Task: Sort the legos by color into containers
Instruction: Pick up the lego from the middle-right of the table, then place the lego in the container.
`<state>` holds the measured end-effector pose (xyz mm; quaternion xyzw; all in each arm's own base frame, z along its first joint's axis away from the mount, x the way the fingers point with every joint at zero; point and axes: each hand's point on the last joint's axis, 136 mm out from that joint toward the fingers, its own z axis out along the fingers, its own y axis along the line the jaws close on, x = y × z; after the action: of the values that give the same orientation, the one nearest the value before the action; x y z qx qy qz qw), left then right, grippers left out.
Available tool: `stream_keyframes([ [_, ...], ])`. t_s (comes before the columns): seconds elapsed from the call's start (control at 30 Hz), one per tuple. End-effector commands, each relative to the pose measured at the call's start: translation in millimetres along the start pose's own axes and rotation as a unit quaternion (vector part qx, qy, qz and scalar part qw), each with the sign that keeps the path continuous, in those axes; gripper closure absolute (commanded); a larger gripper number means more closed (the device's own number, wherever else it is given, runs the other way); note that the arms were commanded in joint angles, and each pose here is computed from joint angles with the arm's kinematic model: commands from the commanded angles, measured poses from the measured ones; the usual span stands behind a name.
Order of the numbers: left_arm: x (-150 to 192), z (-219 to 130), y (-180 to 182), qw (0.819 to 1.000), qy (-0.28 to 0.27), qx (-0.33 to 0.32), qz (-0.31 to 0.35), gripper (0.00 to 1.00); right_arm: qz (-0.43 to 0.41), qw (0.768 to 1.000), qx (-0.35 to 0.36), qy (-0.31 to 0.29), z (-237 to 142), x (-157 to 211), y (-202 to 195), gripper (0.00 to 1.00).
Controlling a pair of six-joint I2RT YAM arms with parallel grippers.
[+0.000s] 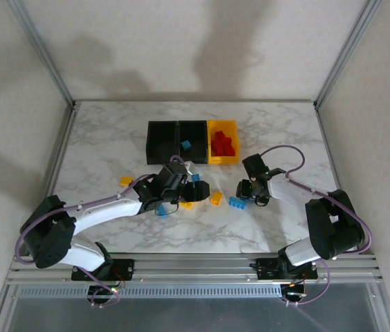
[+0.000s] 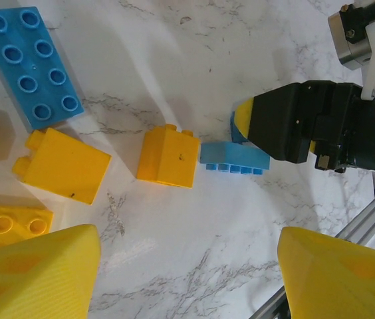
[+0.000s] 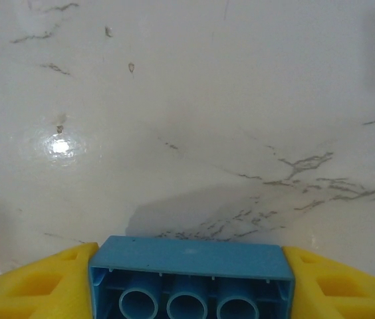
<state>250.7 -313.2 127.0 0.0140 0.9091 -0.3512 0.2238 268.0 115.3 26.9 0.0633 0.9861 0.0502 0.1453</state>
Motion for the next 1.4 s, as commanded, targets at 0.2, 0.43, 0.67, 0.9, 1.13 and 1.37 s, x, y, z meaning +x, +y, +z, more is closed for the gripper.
stream_keyframes([
  [0.2,-14,-10,11,0.999,-0.038,-0.017,-0.016,0.29,-0.023,0.998,-0.024,-0.049,-46,-42,29,0.51],
  [0.43,-33,-31,38,0.994,-0.082,-0.050,-0.059,0.28,-0.052,0.995,-0.050,-0.067,-59,-61,67,0.51],
  [0.67,-48,-58,74,0.983,-0.125,-0.070,-0.117,0.28,-0.084,0.989,-0.086,-0.087,-65,-83,117,0.50],
  [0.9,-65,-82,101,0.970,-0.156,-0.098,-0.161,0.28,-0.123,0.981,-0.117,-0.098,-63,-107,175,0.50],
  [1.13,-76,-91,109,0.962,-0.171,-0.100,-0.190,0.28,-0.140,0.974,-0.140,-0.112,-53,-144,223,0.50],
  [1.37,-73,-91,114,0.960,-0.170,-0.105,-0.197,0.28,-0.138,0.970,-0.159,-0.122,-37,-177,260,0.49],
])
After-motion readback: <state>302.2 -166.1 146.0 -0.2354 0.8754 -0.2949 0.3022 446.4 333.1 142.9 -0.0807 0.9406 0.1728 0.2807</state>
